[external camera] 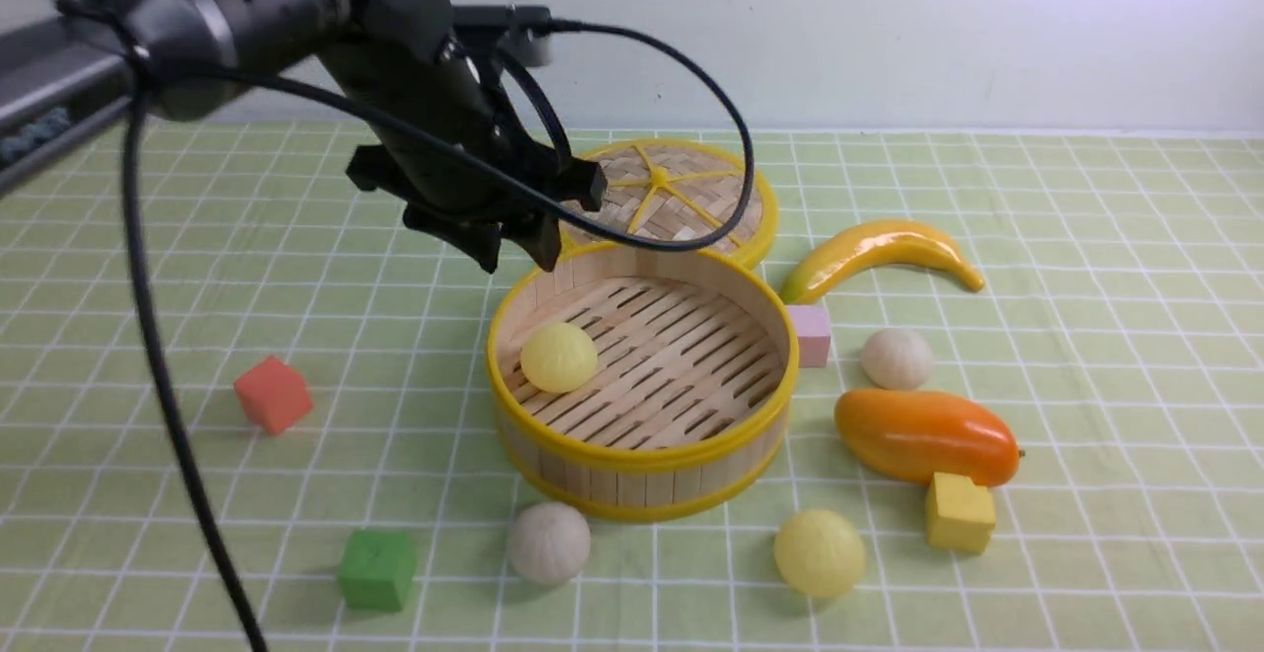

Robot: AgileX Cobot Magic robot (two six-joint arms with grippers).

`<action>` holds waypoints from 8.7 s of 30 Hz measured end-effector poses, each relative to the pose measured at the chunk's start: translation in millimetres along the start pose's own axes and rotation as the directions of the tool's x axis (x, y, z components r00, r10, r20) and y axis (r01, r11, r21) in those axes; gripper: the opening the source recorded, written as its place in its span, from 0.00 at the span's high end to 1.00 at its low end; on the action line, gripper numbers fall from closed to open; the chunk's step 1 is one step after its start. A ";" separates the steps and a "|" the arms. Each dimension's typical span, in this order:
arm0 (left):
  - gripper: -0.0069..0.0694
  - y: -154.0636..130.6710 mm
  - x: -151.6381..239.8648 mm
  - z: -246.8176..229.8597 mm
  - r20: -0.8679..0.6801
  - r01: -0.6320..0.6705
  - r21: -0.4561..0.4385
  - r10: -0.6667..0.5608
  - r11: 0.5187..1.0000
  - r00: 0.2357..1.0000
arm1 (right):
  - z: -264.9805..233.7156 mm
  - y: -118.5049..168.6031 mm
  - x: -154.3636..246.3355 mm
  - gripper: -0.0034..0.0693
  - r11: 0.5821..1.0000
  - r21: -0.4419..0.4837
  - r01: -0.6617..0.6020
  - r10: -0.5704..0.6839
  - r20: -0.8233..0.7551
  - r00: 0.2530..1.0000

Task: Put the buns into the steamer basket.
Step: Use the left arm to grab a steamed stuffed bun, then use the left arm to put the steamed stuffed bun into the steamer, then use the right arm to grab a steamed stuffed bun, then use the right arm to put the steamed stuffed bun into the steamer, then use the right arm to grab a steamed stuffed bun

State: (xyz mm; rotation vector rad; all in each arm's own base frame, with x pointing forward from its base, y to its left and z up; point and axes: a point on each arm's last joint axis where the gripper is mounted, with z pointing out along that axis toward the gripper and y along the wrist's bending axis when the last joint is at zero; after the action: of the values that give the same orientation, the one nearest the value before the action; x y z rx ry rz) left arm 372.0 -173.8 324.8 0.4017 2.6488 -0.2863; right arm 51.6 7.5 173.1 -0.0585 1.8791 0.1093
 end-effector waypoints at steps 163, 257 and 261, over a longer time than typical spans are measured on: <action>0.92 30.8 340.7 -82.8 0.748 -0.158 0.254 -0.091 0.954 0.658 | 254.3 149.6 -113.8 0.53 0.968 -0.250 -0.026 -0.205 -0.845 0.494; 0.83 30.8 340.8 -83.0 0.749 -0.158 0.254 -0.091 0.954 0.656 | 370.7 44.6 -142.5 0.46 0.990 -0.049 -0.130 0.062 -0.685 0.726; 0.82 30.8 340.8 -83.0 0.749 -0.158 0.254 -0.091 0.954 0.656 | 376.0 43.4 -134.0 0.61 0.991 -0.047 -0.126 0.058 -0.694 0.718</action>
State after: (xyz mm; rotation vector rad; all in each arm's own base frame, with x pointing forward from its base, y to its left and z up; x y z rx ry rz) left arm 56.3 -43.8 238.6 0.3249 1.7564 -0.6865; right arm 444.6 88.3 188.8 -0.0750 2.6397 0.2740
